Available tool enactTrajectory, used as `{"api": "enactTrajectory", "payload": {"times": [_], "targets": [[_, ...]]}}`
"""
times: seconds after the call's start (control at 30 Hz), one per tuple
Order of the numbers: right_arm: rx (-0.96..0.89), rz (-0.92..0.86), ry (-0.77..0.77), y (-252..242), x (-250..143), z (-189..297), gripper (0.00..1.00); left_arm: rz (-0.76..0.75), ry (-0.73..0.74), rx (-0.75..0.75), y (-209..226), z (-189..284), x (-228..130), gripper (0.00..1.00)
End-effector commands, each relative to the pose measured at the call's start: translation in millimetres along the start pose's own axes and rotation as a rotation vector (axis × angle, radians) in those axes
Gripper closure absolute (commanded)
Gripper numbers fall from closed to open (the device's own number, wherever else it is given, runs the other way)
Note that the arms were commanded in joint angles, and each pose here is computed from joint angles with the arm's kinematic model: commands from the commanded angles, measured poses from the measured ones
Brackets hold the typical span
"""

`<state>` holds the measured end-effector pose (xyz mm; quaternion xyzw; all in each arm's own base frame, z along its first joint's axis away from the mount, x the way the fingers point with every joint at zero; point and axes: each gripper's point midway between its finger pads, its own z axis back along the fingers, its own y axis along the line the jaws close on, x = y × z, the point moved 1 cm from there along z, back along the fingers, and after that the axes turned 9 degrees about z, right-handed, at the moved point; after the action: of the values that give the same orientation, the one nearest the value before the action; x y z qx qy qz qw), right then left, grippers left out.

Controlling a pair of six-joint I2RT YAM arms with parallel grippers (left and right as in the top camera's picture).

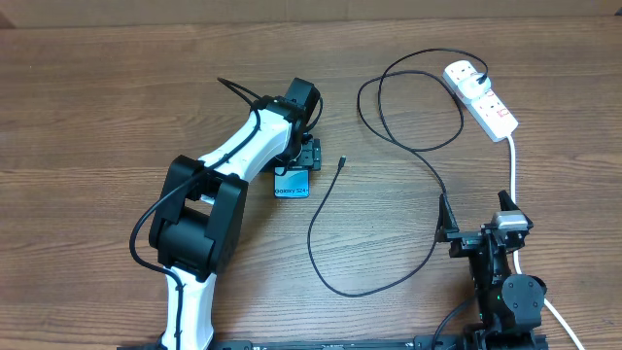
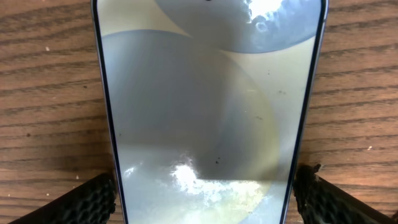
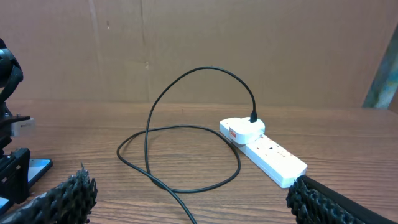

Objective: Plug charger to phone and switch on socket
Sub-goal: 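Close the left gripper on the phone's long sides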

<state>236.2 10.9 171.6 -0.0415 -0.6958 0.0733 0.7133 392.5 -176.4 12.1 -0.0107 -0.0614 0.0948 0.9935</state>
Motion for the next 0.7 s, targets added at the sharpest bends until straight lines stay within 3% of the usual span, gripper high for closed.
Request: {"api": "enactTrajectory", "payload": {"times": [0.0,0.67], "targets": [[-0.003,0.002,-0.002,-0.5,-2.1,-0.3,0.0,0.003,0.025,0.041,5.9,-14.4,-7.2,0.11],[-0.004,0.002,-0.002,-0.6,-2.1,-0.3,0.0,0.012,0.025,0.042,10.5,-14.6,-4.2,0.06]]}}
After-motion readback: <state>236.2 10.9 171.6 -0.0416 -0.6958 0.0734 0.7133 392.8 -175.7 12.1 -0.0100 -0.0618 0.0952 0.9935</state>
